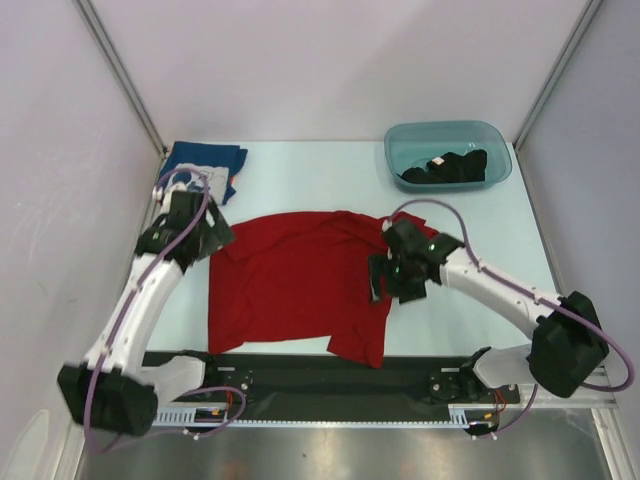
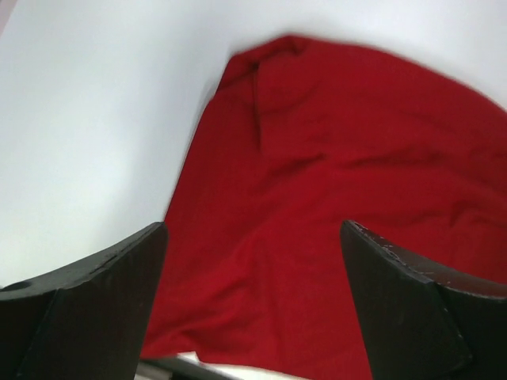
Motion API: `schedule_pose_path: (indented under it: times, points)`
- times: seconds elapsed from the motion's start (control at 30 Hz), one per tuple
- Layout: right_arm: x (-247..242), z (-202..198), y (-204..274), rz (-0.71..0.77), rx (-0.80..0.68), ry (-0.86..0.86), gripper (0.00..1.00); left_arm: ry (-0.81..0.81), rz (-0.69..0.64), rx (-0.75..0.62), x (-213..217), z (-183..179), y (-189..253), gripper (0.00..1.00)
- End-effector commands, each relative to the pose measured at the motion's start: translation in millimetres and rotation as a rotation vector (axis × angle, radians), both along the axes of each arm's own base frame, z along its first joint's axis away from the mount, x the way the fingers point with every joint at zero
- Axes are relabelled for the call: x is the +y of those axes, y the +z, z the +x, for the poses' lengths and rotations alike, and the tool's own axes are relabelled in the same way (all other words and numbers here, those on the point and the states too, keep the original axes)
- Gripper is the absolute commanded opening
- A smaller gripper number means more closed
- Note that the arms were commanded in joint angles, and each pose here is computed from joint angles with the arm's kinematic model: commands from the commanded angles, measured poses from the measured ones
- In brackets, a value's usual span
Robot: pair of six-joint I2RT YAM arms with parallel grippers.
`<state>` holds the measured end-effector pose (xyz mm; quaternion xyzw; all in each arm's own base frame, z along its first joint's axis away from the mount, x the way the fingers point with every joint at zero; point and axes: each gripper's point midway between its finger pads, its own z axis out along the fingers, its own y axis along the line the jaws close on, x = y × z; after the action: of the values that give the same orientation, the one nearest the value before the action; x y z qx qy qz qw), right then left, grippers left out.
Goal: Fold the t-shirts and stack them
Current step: Flatten the tshirt out
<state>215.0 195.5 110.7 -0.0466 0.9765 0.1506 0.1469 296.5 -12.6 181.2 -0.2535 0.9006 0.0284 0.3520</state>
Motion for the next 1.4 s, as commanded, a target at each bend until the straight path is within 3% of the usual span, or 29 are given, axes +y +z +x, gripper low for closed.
schedule_pose_path:
  times: [0.0, 0.13, 0.33, 0.43, 0.47, 0.53, 0.57, 0.6, 0.7, 0.83, 0.87, 0.93, 0.97, 1.03, 1.07, 1.1, 1.17, 1.27, 1.37]
  points:
    - [12.7, -33.6, -20.8, 0.042, 0.042, -0.053, 0.80, -0.017, -0.084, 0.020, -9.8, -48.4, -12.0, 0.94]
    - [22.7, -68.2, -51.8, 0.026, 0.109, -0.046, 0.80, -0.020, -0.166, 0.033, -23.1, -82.3, -28.6, 0.91]
    - [29.1, -62.6, -83.7, 0.009, 0.127, -0.065, 0.78, -0.072, -0.222, 0.040, -41.0, -100.0, -31.2, 0.88]
    - [38.5, -54.0, -90.7, 0.016, 0.124, -0.059, 0.65, -0.086, -0.223, 0.041, -45.2, -103.6, -28.2, 0.88]
    - [39.6, -51.4, -92.3, 0.014, 0.124, -0.064, 0.51, -0.087, -0.225, 0.038, -45.7, -104.3, -27.1, 0.88]
    - [34.9, -45.5, -94.4, -0.003, 0.132, -0.082, 0.33, -0.087, -0.219, 0.037, -44.8, -105.6, -26.1, 0.87]
    - [27.3, -40.5, -93.0, -0.026, 0.117, -0.107, 0.13, -0.086, -0.215, 0.034, -43.8, -106.0, -25.0, 0.87]
    - [11.0, -35.9, -90.9, -0.064, 0.121, -0.141, 0.07, -0.084, -0.204, 0.034, -41.7, -106.8, -23.5, 0.86]
    - [-55.2, -13.4, -63.7, -0.167, 0.035, -0.278, 0.00, -0.091, -0.191, 0.034, -40.7, -105.0, -24.7, 0.84]
    - [-110.4, 20.5, -28.6, -0.134, -0.034, -0.388, 0.00, -0.119, -0.218, 0.063, -50.6, -100.9, -38.5, 0.81]
    - [-104.7, 23.2, -18.3, -0.049, -0.031, -0.362, 0.00, -0.134, -0.235, 0.066, -56.6, -97.3, -41.2, 0.80]
    - [-95.5, 28.1, -5.1, 0.015, -0.036, -0.308, 0.10, -0.163, -0.226, 0.141, -66.5, -97.8, -57.8, 0.83]
    - [-88.7, 29.0, -0.5, 0.019, -0.019, -0.282, 0.27, -0.174, -0.220, 0.156, -70.9, -96.5, -61.4, 0.87]
    - [-83.1, 28.2, 2.0, 0.011, 0.000, -0.255, 0.48, -0.220, -0.207, 0.223, -89.7, -97.5, -73.9, 0.89]
    - [-81.6, 26.9, 3.0, 0.010, 0.005, -0.257, 0.63, -0.239, -0.219, 0.233, -99.8, -95.6, -76.7, 0.90]
    - [-82.2, 26.6, 3.5, 0.012, 0.004, -0.270, 0.69, -0.261, -0.233, 0.246, -112.8, -99.0, -79.9, 0.90]
    - [-84.5, 25.3, 1.7, 0.025, 0.010, -0.305, 0.79, -0.288, -0.248, 0.257, -130.0, -98.5, -87.4, 0.88]
    - [-88.9, 18.0, -5.0, 0.024, 0.051, -0.343, 0.82, -0.376, -0.259, 0.289, -161.1, -109.0, -95.1, 0.84]
    - [-97.6, 11.8, -18.3, 0.011, 0.094, -0.402, 0.82, -0.477, -0.176, 0.361, -182.3, -130.3, -108.3, 0.84]
